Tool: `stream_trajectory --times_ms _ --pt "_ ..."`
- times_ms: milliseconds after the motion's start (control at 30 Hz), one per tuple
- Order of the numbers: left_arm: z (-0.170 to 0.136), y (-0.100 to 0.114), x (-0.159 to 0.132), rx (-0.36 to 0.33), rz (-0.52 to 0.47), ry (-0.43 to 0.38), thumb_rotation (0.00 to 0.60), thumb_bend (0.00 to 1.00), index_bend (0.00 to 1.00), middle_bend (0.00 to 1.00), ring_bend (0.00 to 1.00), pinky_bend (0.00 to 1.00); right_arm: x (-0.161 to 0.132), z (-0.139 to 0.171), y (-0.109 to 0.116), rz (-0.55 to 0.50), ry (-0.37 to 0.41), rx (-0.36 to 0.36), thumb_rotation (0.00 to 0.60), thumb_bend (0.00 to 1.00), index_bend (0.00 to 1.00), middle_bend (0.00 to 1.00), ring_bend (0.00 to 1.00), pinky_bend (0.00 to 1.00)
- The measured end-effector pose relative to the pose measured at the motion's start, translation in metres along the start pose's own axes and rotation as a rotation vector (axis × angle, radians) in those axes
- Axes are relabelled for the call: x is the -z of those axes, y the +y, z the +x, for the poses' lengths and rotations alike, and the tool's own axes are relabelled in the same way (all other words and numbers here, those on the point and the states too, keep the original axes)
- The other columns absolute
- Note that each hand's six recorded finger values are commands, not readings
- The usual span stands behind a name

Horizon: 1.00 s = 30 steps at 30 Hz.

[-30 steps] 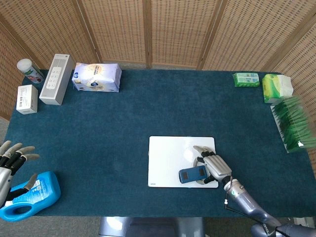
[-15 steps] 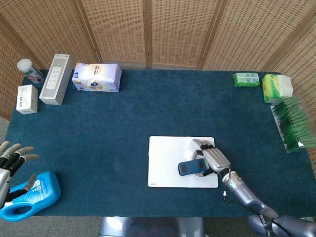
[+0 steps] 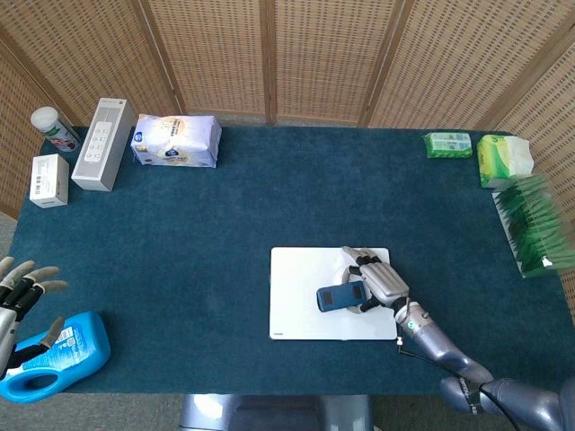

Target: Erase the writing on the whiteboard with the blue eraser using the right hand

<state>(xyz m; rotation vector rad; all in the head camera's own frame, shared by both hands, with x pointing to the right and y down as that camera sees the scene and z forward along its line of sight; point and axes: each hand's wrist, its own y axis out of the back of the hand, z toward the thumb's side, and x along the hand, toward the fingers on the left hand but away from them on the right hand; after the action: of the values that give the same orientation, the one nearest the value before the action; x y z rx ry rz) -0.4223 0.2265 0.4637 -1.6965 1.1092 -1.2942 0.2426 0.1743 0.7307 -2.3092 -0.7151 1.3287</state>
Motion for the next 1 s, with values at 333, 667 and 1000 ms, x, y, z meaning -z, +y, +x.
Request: stream_trajectory --times_ms 333,667,1000 --pt "0.002 -0.003 -0.003 0.005 -0.005 -0.017 0.6 0.43 0.32 0.26 0.16 0.0 0.008 0.021 -0.006 0.005 -0.016 -0.003 0.6 0.16 0.76 0.04 0.0 0.0" --pt "0.001 -0.003 -0.005 0.005 -0.006 -0.023 0.6 0.43 0.32 0.26 0.16 0.0 0.014 0.035 -0.006 0.007 -0.034 -0.003 0.6 0.16 0.76 0.04 0.0 0.0" --pt "-0.002 -0.001 -0.004 -0.003 -0.005 -0.017 0.6 0.43 0.32 0.26 0.16 0.0 -0.014 0.019 -0.011 0.011 0.034 -0.019 0.6 0.16 0.76 0.04 0.0 0.0"
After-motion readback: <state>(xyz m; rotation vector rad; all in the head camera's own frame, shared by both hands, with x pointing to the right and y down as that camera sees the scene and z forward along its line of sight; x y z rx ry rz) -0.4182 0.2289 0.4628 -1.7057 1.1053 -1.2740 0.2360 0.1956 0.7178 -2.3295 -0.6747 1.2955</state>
